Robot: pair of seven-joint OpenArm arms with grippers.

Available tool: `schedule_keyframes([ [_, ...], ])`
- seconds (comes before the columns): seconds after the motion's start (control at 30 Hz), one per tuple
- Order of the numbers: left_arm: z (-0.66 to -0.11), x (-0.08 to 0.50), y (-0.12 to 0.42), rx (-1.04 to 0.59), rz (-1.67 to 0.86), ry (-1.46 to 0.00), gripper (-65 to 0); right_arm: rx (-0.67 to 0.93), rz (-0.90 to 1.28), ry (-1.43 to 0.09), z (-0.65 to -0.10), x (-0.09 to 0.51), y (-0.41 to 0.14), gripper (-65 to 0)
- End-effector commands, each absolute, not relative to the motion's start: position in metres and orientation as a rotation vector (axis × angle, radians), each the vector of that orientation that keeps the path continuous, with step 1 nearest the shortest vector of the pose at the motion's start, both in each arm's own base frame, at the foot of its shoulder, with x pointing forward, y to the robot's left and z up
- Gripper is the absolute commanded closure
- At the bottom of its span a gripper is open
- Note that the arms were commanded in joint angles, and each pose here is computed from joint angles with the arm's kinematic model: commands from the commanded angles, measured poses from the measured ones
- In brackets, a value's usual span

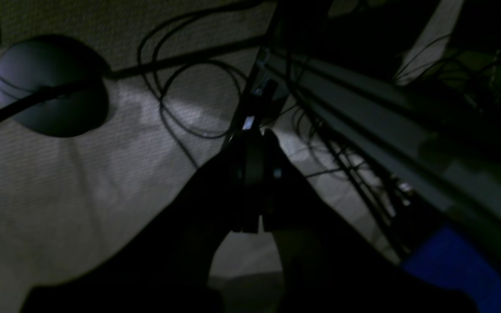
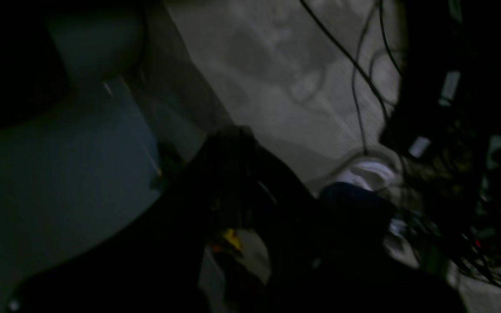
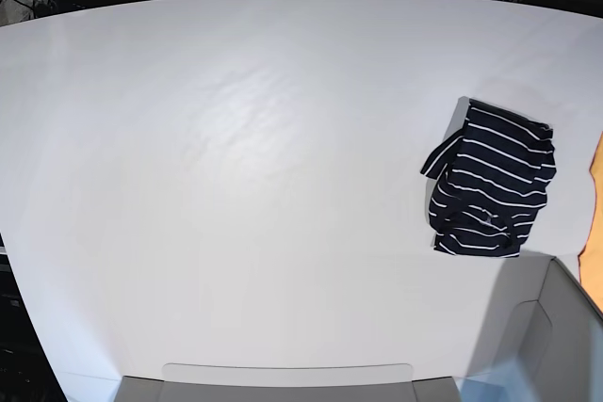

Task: Fold the T-shirt properly

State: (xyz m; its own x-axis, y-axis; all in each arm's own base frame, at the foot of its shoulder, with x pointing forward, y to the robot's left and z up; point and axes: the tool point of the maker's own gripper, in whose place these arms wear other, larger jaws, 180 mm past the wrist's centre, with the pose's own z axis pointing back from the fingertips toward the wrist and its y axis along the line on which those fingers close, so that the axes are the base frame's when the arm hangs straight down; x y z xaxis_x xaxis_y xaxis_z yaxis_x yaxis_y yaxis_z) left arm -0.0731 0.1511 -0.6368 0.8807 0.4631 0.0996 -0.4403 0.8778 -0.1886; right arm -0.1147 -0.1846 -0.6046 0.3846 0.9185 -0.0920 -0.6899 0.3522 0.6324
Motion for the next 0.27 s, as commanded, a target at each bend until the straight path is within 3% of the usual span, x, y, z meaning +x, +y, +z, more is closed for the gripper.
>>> schedule_keyframes([
  [0.0, -0.635, -0.073, 0.152, -0.162, 0.477, -0.162, 0.0, 0.549, 1.102, 0.528, -0.601, -0.124, -0.199, 0.0],
  [0.23, -0.637, -0.057, 0.148, -0.174, 0.478, -0.184, 0.0, 0.538, 1.269, 0.667, -0.594, -0.148, -0.222, 0.0],
])
